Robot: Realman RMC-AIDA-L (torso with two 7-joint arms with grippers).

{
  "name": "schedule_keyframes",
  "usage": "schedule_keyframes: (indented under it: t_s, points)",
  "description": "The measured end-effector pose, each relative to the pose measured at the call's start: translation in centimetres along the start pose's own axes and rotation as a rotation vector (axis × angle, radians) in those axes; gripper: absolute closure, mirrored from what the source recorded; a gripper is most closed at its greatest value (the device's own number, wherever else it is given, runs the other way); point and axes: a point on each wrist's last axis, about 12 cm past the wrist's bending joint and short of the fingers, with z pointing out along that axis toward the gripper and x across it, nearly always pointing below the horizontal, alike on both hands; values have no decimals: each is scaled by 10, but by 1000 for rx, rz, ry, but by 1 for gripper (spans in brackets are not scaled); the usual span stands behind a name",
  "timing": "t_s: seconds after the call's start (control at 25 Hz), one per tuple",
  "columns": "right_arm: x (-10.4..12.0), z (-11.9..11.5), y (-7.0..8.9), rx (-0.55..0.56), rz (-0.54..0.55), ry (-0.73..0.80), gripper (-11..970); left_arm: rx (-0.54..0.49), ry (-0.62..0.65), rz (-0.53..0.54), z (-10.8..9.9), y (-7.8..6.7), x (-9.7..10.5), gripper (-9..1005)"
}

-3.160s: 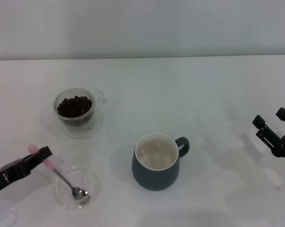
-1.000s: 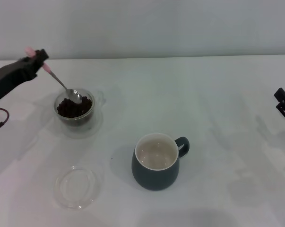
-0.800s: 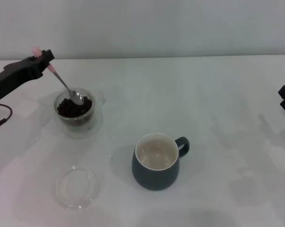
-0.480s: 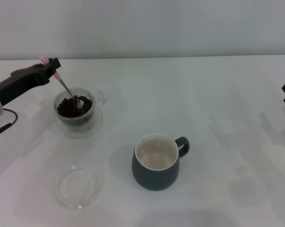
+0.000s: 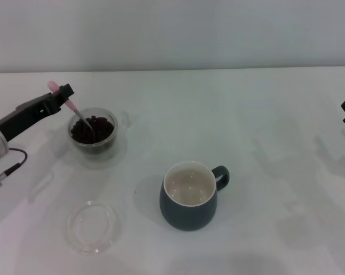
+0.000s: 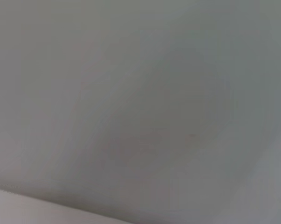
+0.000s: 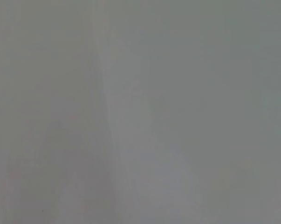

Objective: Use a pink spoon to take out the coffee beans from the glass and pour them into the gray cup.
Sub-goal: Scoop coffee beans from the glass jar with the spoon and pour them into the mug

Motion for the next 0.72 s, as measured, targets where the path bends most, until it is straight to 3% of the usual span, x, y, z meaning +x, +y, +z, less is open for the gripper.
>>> schedule_keyframes:
  t_s: [0.36,0.72]
  points:
    - [2,-2,1,-3,5,8,170,-28,-53,-214,-15,9,8,861]
    - [3,-3,2,-5,9,12,170,-11,-110,-335,-33,15,10,863]
